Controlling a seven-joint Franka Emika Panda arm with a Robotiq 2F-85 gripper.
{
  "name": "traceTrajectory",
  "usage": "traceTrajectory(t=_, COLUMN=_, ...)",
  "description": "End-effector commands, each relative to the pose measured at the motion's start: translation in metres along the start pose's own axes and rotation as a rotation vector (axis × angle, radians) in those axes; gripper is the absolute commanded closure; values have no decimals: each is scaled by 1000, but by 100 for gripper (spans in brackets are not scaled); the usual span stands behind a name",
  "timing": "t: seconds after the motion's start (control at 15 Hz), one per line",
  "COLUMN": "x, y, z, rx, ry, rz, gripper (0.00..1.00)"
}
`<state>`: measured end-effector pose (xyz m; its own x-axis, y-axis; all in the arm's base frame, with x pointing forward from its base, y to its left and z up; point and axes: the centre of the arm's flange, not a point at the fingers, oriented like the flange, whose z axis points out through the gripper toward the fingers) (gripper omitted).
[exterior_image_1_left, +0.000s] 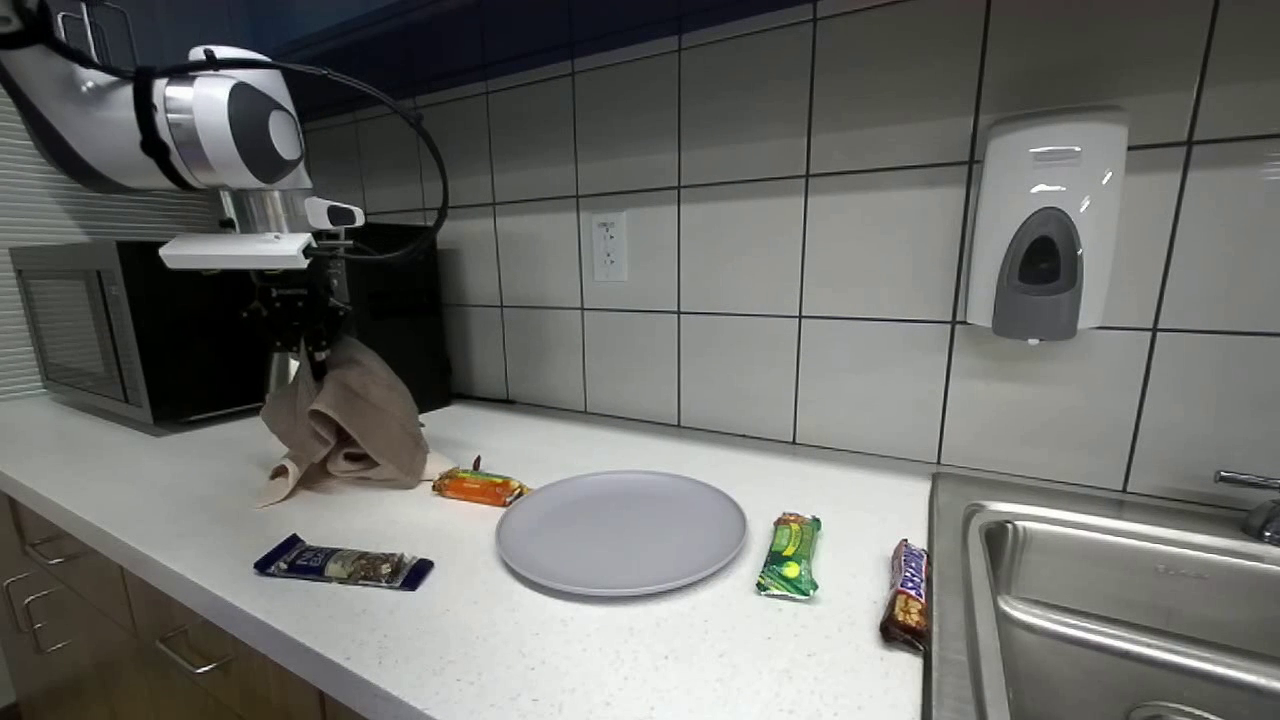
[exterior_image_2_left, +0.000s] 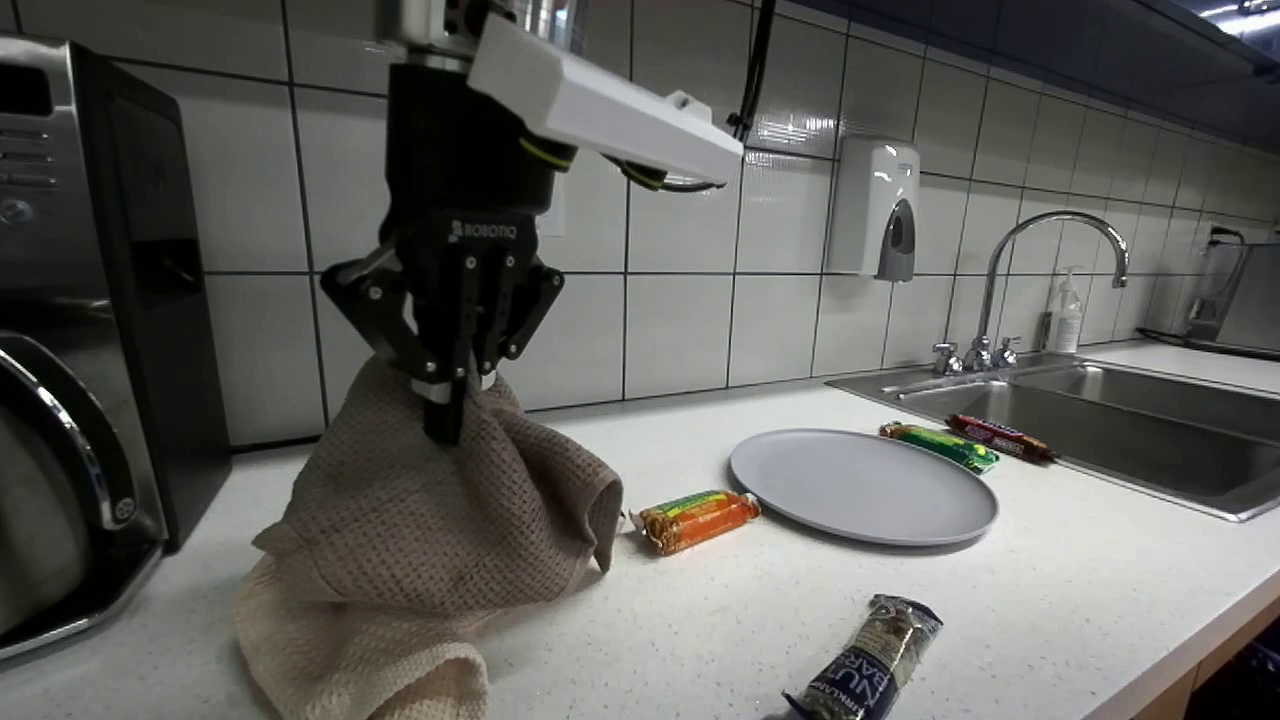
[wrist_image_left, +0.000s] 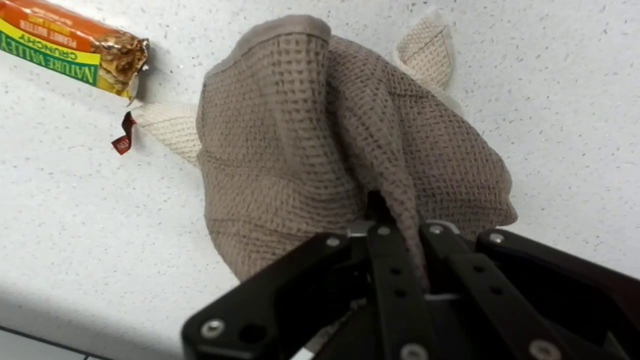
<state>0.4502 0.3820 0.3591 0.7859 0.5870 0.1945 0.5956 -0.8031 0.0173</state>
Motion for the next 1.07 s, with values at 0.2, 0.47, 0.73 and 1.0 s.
traceTrajectory(t=0.2, x=18, y=2, z=7, rx=-11, ry=-10, rz=29, gripper=47)
traceTrajectory(t=0.47, x=20, y=12, z=3, rx=-20, ry=0, rz=46, gripper=17)
traceTrajectory(t=0.73, x=18, y=26, z=-1, rx=-40, ry=8, rz=75, gripper=0)
traceTrajectory(t=1.0, x=12, y=41, z=-4, rx=-53, ry=-2, rz=113, gripper=0)
